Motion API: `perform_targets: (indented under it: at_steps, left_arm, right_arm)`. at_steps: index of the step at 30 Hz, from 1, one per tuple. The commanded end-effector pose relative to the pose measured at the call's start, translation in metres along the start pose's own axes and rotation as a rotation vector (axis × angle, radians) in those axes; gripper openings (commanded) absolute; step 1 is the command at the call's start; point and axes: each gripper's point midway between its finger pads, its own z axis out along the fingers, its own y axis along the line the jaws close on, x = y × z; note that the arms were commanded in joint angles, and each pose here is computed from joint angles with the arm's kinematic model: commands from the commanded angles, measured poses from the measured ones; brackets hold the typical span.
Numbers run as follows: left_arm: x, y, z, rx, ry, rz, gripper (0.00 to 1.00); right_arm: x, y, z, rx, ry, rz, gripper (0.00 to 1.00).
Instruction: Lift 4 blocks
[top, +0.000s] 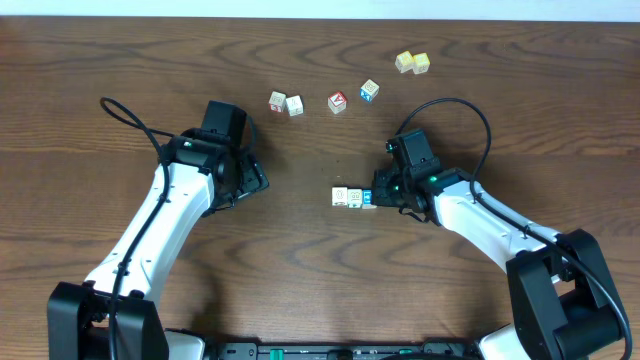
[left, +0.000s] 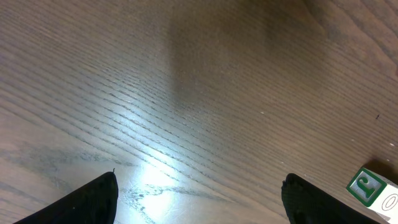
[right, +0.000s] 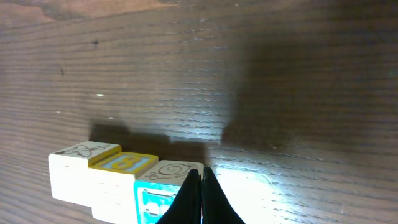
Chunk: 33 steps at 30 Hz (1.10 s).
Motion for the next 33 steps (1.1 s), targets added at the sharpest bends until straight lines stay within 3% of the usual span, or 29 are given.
perform_targets:
  at_steps: [1, 8, 9, 13, 15, 22, 26, 33]
  left_arm:
    - [0.000, 0.004, 0.002, -0.017, 0.001, -0.014, 0.84]
    - [0.000, 0.004, 0.002, -0.017, 0.001, -0.014, 0.84]
    - [0.000, 0.004, 0.002, -0.017, 0.001, -0.014, 0.84]
    - [0.000, 0.004, 0.002, -0.018, 0.001, -0.014, 0.84]
    - [0.000, 0.004, 0.002, -0.017, 0.000, -0.014, 0.84]
    - [0.000, 0.004, 0.002, -0.018, 0.001, -0.014, 0.84]
    - [0.000, 0.004, 0.002, -0.017, 0.001, -0.014, 0.84]
    - [0.000, 0.004, 0.002, -0.017, 0.001, -0.014, 0.85]
  right_arm:
    - [-0.015, -0.007, -0.007, 0.013, -0.019, -0.007, 0.03]
    - [-0.050, -0.031, -0.037, 0.055, -0.040, -0.026, 0.15]
    - [-0.057, -0.035, -0.042, 0.059, -0.050, -0.042, 0.19]
    - [-0.075, -0.049, -0.051, 0.075, -0.089, -0.040, 0.52]
    - [-0.079, -0.059, -0.053, 0.102, -0.102, -0.022, 0.57]
    - [-0.073, -0.095, -0.049, 0.272, -0.108, -0.006, 0.59]
    - [-0.060, -0.101, -0.041, 0.281, -0.077, 0.006, 0.47]
    - [-0.054, -0.105, -0.033, 0.278, -0.090, 0.013, 0.53]
